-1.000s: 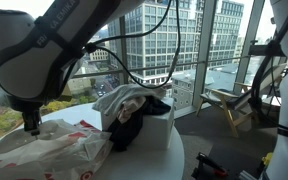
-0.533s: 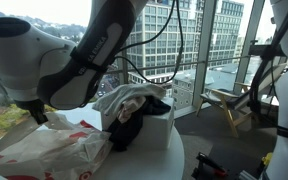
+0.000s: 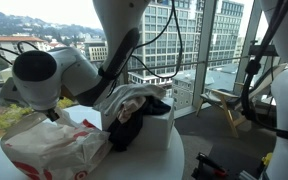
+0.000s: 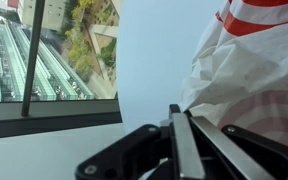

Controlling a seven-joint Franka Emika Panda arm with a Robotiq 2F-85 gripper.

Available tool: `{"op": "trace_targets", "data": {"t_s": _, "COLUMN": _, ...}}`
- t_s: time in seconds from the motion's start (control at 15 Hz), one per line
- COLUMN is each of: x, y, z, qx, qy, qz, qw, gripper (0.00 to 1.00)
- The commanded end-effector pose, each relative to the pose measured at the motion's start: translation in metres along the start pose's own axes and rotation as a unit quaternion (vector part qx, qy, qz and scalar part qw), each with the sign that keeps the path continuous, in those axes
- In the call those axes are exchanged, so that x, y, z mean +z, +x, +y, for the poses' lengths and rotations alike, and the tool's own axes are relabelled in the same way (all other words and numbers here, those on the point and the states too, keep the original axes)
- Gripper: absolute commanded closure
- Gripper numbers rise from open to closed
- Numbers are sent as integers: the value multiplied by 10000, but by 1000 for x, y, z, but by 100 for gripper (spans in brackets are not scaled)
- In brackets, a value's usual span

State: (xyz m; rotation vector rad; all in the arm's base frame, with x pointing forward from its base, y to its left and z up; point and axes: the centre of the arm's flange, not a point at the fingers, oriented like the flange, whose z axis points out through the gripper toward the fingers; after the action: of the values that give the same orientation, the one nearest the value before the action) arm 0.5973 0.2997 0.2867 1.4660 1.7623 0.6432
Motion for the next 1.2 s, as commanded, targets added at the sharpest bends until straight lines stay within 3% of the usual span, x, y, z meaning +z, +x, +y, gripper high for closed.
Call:
{"op": "trace_targets", "data": {"t_s": 0.0, "x": 29, "y": 1, "z": -16, "qx": -40, "qy": -420, "qz": -10, "qw": 9991, "gripper": 94}}
{"op": "trace_targets", "data": {"t_s": 0.6, "x": 69, "y": -10, "z": -45, "qx": -674, "qy": -886, "qz": 0, "qw": 9938, "gripper": 92}}
{"op": "trace_targets", "data": {"t_s": 1.0, "x": 79, "y": -18, "z": -47, "qx": -765, "qy": -1105, "qz": -72, "qw": 9909, "gripper": 92}}
{"op": "trace_targets", "data": {"t_s": 1.07, "x": 79, "y": -19, "z": -47, "qx": -718, "qy": -1097, "qz": -102, "qw": 9913, "gripper": 90}}
{"op": "trace_targets", "data": {"t_s": 1.13, "x": 76, "y": -19, "z": -45, "qx": -577, "qy": -1018, "qz": -173, "qw": 9930, "gripper": 67}}
